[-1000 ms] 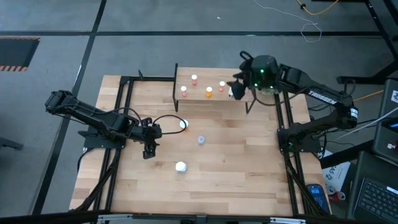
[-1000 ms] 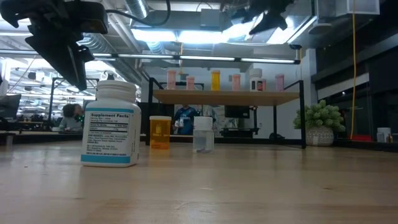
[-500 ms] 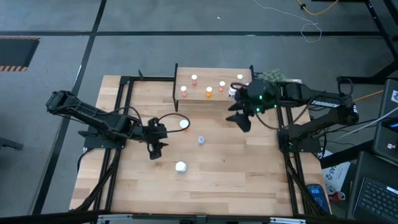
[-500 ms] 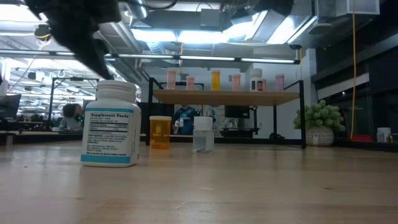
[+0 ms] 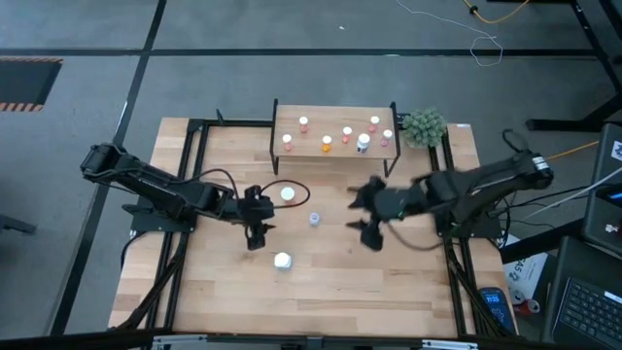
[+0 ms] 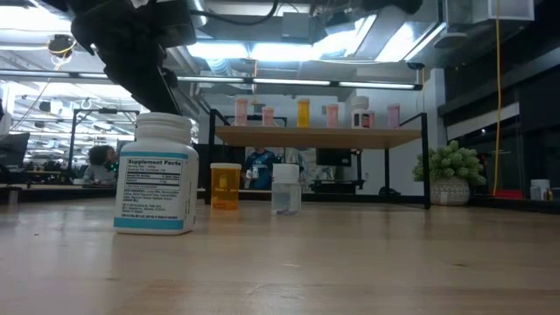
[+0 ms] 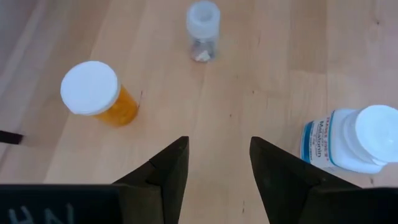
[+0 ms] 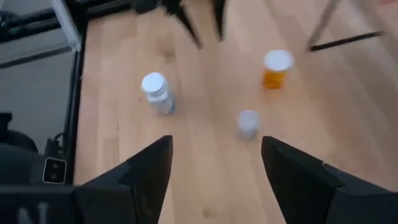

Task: Pick and place medicine bottles onto shelf by color
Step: Put the small white pill bottle on the shelf

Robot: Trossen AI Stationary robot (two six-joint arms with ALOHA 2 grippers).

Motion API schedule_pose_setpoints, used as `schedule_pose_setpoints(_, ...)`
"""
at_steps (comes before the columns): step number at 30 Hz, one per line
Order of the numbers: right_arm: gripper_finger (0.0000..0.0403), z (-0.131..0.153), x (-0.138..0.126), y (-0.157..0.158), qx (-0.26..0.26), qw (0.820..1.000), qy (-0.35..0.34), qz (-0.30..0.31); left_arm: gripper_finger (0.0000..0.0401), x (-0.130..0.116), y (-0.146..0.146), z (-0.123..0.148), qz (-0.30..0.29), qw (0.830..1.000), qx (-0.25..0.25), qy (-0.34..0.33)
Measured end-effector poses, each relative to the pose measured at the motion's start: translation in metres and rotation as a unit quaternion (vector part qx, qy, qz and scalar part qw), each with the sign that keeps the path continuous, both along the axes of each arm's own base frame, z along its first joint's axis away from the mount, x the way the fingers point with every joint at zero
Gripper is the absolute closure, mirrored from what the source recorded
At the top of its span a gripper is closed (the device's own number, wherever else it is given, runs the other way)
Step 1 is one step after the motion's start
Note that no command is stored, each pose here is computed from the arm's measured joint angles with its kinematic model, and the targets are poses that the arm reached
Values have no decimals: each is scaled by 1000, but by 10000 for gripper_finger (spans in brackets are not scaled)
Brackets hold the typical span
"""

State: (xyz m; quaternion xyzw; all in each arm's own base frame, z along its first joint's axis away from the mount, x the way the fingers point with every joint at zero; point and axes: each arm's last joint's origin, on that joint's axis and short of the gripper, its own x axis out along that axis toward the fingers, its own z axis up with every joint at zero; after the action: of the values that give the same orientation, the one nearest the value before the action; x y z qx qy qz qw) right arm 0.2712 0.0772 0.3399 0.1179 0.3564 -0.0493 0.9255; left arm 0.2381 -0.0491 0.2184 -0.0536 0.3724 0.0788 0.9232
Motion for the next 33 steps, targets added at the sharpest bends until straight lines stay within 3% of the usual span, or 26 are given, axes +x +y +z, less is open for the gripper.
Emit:
schedule_pose_setpoints(6, 155, -74, 33, 18, -25, 998, -47, -20, 235, -4, -2, 0, -6, 1000, 2, 12)
schedule_pose_setpoints(11, 155, -133, 52, 17, -30, 997, -44, -47, 235, -13, 1, -3, -5, 998, 13, 56)
schedule_pose_setpoints(17, 155, -176, 76, 6, -63, 993, -17, -99, 235, -14, 2, -4, -3, 998, 15, 64)
schedule_pose_setpoints(22, 155, -184, 97, 0, -106, 989, -11, -98, 235, -14, 2, -5, -3, 998, 16, 66)
schedule_pose_setpoints(29, 155, -167, 111, -2, -177, 978, -29, -106, 235, -15, 2, -5, -3, 998, 17, 68)
schedule_pose_setpoints(33, 155, -173, 111, -6, -140, 986, -3, -88, 235, -16, 2, -6, -3, 997, 18, 75)
